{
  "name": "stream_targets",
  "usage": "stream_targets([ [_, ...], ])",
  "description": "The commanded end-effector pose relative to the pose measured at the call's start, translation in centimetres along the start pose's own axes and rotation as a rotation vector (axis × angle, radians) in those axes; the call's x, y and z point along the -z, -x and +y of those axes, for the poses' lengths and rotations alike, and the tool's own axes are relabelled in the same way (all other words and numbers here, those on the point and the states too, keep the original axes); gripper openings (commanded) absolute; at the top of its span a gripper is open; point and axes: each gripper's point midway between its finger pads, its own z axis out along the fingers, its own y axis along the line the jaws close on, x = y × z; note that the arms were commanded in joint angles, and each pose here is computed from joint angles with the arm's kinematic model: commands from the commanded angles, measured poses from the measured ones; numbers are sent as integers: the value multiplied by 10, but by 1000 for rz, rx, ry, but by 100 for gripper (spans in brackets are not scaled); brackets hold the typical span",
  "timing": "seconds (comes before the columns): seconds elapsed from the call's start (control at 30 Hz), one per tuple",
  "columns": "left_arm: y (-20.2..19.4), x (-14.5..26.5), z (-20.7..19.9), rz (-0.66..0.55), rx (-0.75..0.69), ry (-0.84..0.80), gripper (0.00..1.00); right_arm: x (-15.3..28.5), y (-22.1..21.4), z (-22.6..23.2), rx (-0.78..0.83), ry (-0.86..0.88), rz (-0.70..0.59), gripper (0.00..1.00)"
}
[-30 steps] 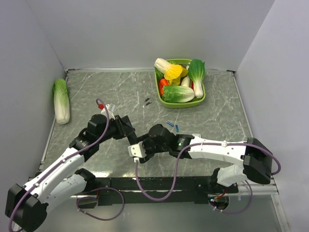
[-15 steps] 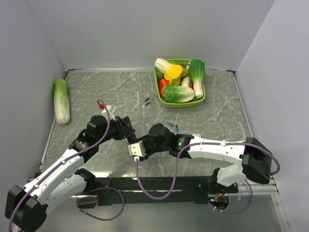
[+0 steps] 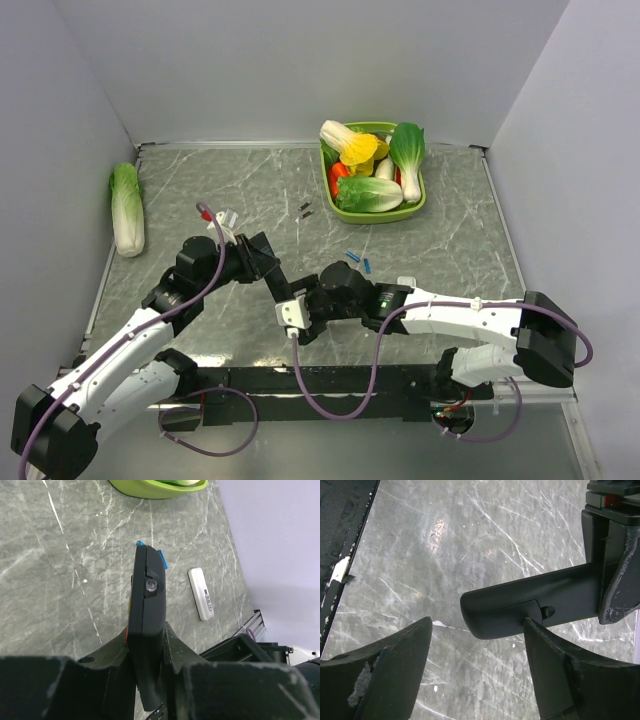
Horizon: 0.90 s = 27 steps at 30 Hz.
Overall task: Load the batteries into the remote control
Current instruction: Remove the battery cover from the remote control.
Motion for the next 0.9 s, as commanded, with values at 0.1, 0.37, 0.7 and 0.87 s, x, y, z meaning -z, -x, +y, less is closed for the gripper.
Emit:
stream_targets([
  [0.1, 19, 4, -32, -31, -28, -105, 1, 8, 21, -19, 49, -76, -67, 85],
  [0.37, 19, 4, -33, -23, -31, -110, 1, 8, 22, -24, 61, -102, -64, 85],
  [0.7, 22, 5, -39, -21, -35, -129, 1, 3, 20, -20, 56, -68, -60, 85],
  [0.87, 22, 4, -43, -20, -31, -149, 1, -1, 23, -14, 54, -26, -70, 85],
])
